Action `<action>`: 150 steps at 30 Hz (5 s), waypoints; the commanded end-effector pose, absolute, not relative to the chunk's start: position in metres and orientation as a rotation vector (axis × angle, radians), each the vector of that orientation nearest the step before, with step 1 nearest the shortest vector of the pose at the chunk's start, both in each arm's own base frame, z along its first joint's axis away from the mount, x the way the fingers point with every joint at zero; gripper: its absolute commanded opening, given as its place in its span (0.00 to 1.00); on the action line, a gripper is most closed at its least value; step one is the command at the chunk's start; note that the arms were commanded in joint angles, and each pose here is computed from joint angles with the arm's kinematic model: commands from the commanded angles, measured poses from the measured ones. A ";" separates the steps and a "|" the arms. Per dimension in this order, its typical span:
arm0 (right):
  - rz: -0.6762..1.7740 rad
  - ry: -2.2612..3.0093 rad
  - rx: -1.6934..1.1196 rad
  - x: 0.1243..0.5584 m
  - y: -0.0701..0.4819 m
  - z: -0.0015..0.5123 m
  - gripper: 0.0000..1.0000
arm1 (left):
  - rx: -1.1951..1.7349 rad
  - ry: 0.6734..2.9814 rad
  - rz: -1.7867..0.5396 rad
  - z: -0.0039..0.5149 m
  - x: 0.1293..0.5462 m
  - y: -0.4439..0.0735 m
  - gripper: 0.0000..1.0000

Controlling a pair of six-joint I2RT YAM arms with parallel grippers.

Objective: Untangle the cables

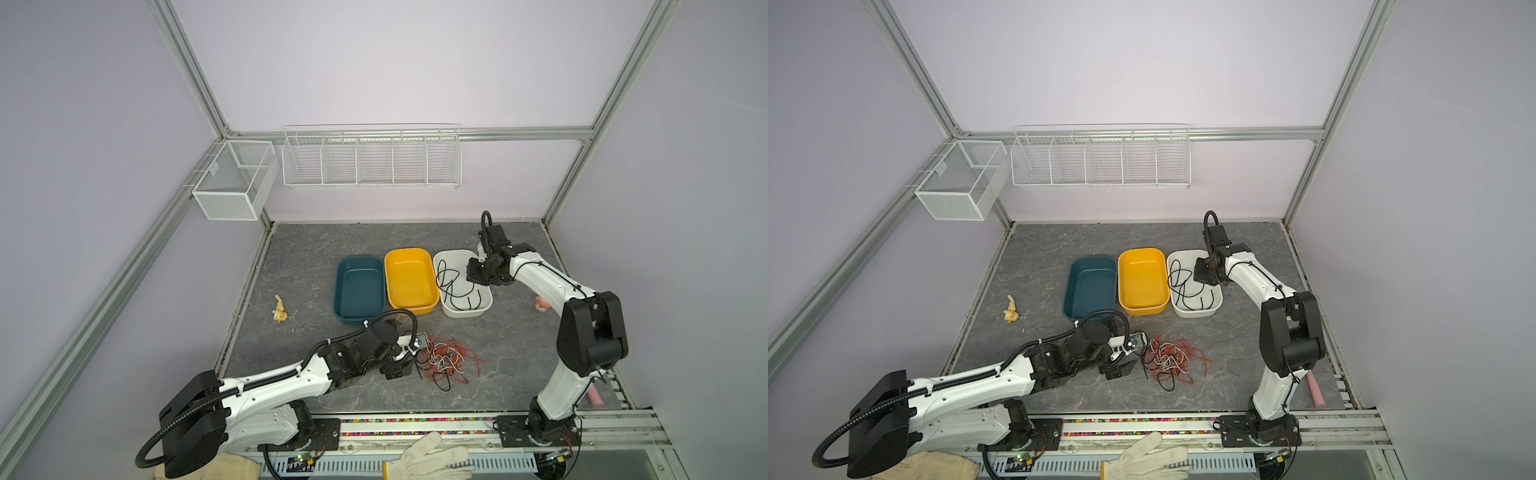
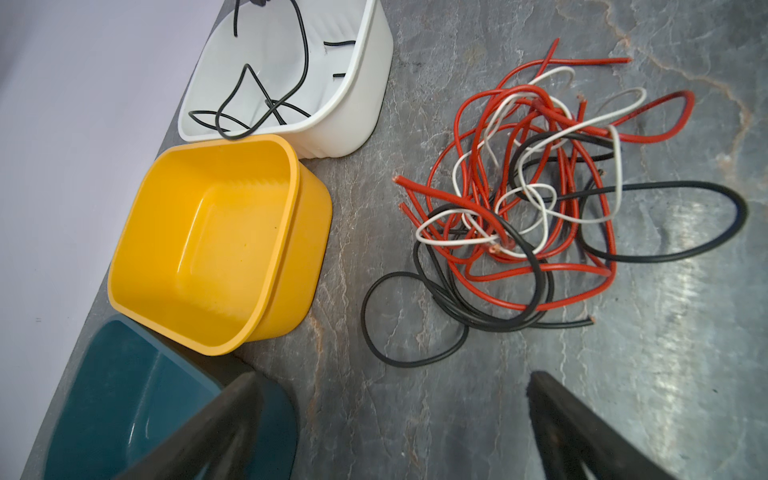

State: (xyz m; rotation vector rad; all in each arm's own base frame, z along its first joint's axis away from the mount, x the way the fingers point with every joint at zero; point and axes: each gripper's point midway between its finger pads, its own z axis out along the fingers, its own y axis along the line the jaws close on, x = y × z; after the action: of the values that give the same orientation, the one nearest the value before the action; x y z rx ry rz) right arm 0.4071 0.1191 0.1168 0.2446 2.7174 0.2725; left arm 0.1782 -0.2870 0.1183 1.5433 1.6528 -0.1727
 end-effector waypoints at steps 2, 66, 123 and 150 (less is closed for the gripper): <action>0.203 2.662 0.285 0.405 0.101 0.141 0.07 | 1.543 1.628 -0.189 0.129 0.178 -0.294 0.99; 0.429 2.621 -0.221 0.279 0.158 0.206 0.98 | 1.350 2.141 -0.406 0.138 0.161 -0.310 0.99; 0.432 2.491 -0.142 0.223 0.132 0.131 0.90 | 1.008 2.355 -0.100 0.063 0.170 -0.337 0.15; 0.900 2.558 -0.569 0.183 0.229 0.111 0.91 | 0.677 2.341 -0.194 0.105 0.181 -0.276 0.00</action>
State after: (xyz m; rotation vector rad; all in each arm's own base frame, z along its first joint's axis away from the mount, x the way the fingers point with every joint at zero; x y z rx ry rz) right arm 0.1872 0.2175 0.1096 -0.4929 2.5788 0.8613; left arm 0.1794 -0.2774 0.0949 0.7790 2.3447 -0.1284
